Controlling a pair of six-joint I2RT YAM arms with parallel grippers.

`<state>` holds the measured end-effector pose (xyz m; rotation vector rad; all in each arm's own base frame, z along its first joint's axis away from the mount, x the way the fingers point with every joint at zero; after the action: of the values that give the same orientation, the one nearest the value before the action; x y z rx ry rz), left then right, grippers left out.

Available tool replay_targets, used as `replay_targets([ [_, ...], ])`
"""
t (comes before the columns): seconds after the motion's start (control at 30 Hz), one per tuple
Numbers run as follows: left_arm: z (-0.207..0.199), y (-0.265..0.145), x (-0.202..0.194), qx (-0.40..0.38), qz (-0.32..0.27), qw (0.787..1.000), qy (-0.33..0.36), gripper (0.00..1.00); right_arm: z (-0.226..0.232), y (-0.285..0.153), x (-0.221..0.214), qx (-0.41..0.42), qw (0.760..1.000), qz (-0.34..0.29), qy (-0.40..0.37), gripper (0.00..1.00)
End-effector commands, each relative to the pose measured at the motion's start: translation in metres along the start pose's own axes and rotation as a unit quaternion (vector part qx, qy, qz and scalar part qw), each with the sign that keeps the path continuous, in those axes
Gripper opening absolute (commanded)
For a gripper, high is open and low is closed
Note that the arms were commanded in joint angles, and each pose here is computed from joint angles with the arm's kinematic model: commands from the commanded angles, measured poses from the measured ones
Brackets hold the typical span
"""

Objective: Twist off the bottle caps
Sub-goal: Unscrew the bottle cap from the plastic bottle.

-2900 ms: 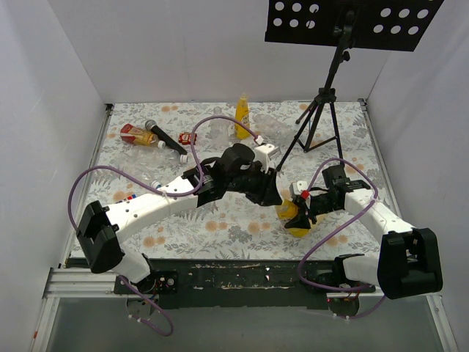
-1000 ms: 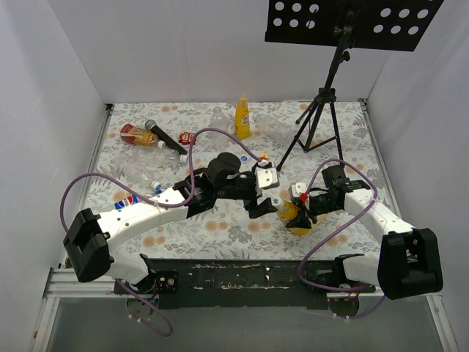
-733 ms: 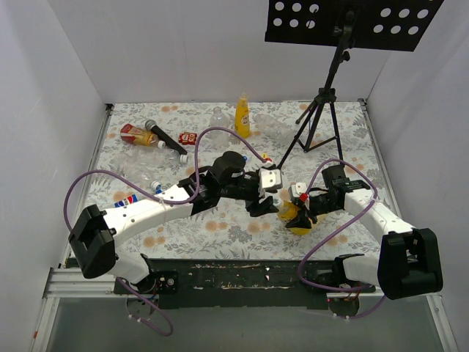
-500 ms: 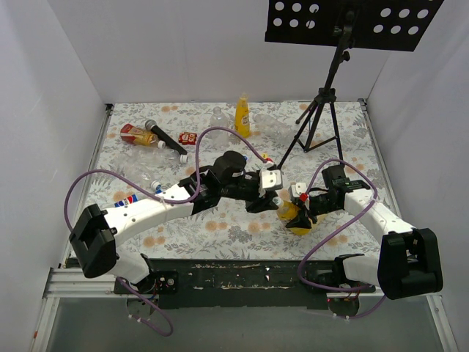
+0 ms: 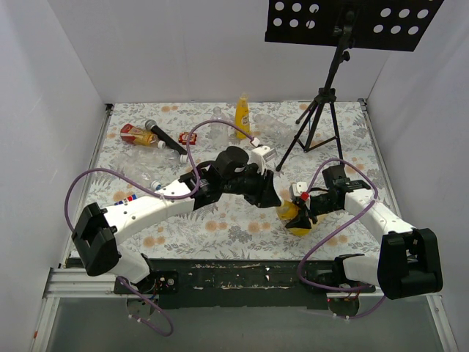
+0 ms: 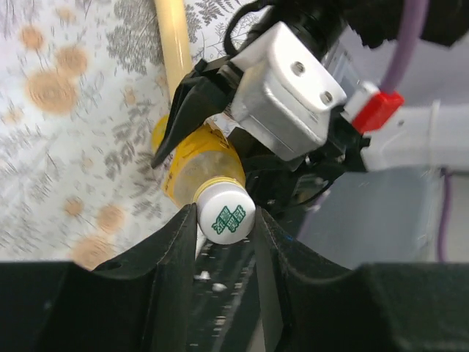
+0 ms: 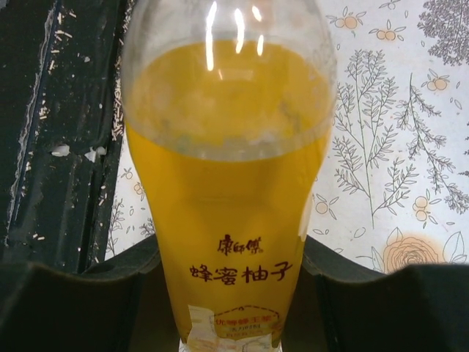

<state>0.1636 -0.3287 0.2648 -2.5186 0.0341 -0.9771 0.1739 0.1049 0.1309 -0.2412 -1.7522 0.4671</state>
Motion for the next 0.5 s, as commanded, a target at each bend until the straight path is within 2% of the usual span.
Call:
replay_targets([
  [0.0,-0.05,-0.006,0.006,0.018,-0.054,0.971,-0.234,0.0,-0.012,-0.002,0.013,-0.009,0.999,-0.023,-0.036,0.01],
  [0.07,-0.062,0.001,-0.001,0.029,-0.061,0.976,-0.207,0.0,-0.012,-0.002,0.012,-0.007,0.999,-0.022,-0.033,0.01],
  [0.2,-0.055,0.007,0.001,0.072,-0.065,0.976,-0.194,0.0,-0.011,-0.002,0.012,-0.009,0.999,-0.019,-0.036,0.01],
  [0.23,-0.053,0.007,0.002,0.081,-0.07,0.977,-0.186,0.03,-0.011,-0.003,0.012,-0.011,0.999,-0.017,-0.037,0.01],
  [0.27,-0.05,0.006,0.002,0.094,-0.071,0.976,-0.182,0.14,-0.011,-0.002,0.012,-0.011,0.999,-0.017,-0.037,0.01],
  [0.37,-0.047,-0.001,0.003,0.115,-0.075,0.977,-0.164,0.29,-0.011,-0.003,0.013,-0.013,0.999,-0.018,-0.039,0.01],
  [0.47,-0.048,-0.017,0.004,0.121,-0.091,0.979,-0.139,0.51,-0.011,-0.002,0.013,-0.011,0.999,-0.018,-0.038,0.01],
])
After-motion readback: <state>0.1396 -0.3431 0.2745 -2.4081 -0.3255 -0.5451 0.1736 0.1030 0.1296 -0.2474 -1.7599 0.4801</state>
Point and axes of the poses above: each gripper's point midway between its finger pads, its own y axis out along the fingers, its own z axis along the line the jaws close on, x = y × z, the point moved 8 cm from there along -y, back along the fingers, and after that the axes turned 13 degrees about -y, right-handed, at the moved point
